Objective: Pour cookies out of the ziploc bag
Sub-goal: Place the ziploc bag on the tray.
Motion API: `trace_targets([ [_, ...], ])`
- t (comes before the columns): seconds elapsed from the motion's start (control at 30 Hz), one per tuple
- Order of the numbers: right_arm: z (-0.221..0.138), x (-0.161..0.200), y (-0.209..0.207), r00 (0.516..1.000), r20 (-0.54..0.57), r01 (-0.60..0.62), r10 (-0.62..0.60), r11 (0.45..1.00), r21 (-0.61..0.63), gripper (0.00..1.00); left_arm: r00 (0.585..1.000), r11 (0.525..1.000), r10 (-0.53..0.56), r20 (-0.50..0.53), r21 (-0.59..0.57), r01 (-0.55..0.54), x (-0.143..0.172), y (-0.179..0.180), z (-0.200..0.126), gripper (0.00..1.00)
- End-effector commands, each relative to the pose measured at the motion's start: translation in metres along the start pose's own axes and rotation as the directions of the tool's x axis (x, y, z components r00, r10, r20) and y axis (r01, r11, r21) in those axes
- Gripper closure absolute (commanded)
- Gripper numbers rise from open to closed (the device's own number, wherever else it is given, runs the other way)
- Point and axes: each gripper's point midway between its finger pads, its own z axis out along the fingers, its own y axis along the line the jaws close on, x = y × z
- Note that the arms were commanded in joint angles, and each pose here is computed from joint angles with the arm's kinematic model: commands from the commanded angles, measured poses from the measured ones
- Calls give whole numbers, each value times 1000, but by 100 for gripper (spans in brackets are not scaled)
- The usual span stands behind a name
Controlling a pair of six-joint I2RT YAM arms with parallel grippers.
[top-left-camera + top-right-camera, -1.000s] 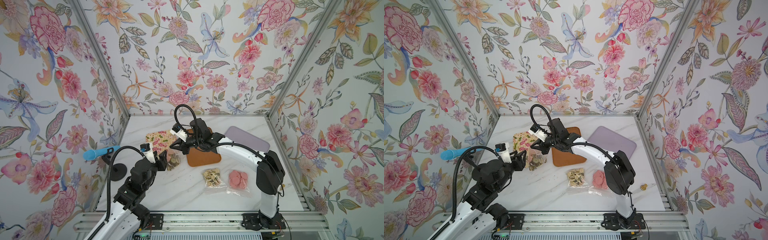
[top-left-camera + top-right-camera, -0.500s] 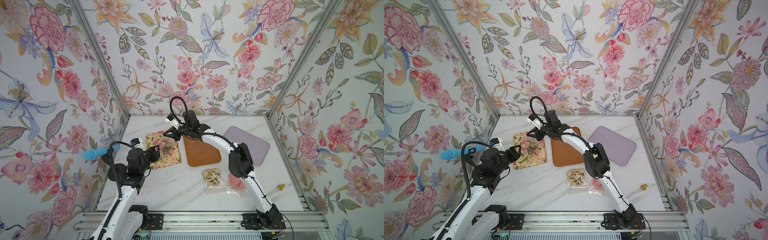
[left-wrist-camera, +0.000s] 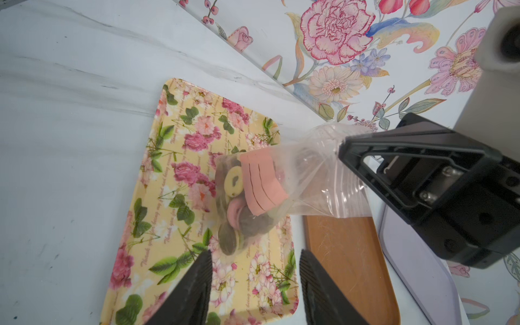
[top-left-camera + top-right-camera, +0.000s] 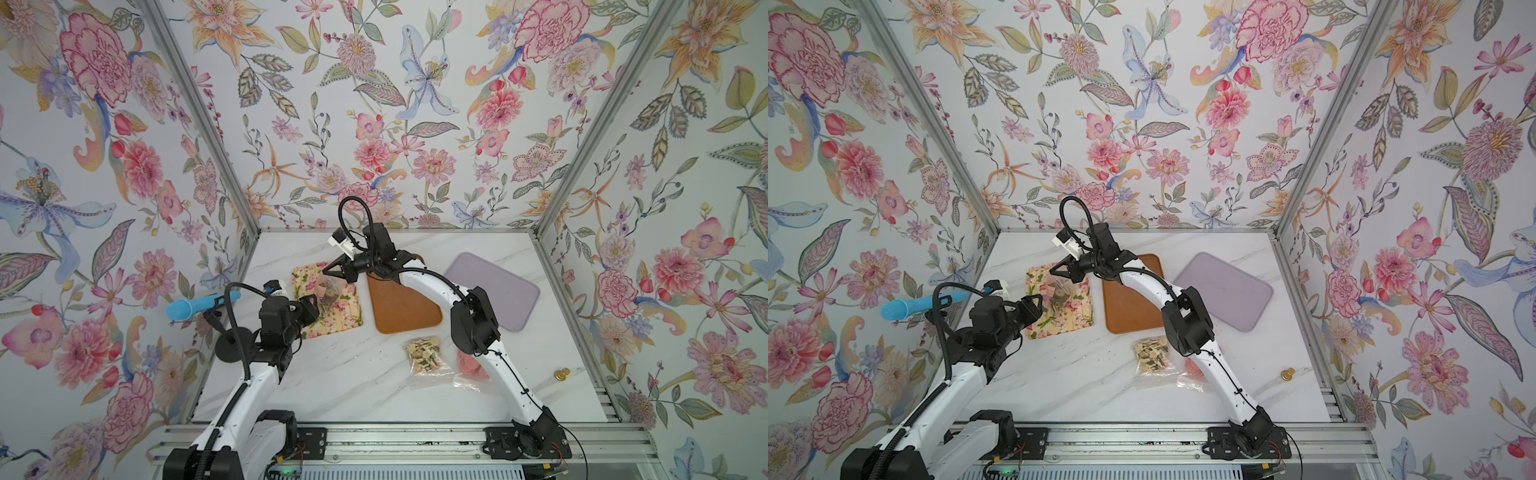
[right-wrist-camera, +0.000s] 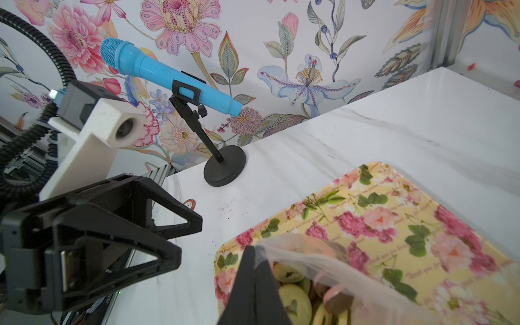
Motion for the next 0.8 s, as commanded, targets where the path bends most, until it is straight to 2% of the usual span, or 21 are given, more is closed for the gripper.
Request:
trace_targets([
  [0.0, -7, -13, 7, 999, 36, 8, -6, 999, -42, 100, 999, 1000, 31, 29, -6, -31, -7, 2, 8, 48],
  [0.37, -34, 47, -18, 990, -50, -132, 131, 991, -19, 100, 998, 999, 42, -47, -21, -43, 12, 13, 33, 54],
  [0.57, -44, 54, -18, 991, -59, -122, 122, 993, 6, 100, 991, 994, 41, -124, -100, -54, 32, 33, 46, 54],
  [0.77, -43, 52, -16, 992, -58, -110, 111, 994, 11, 100, 988, 999, -8, -156, -49, 0, 43, 29, 66, 55],
])
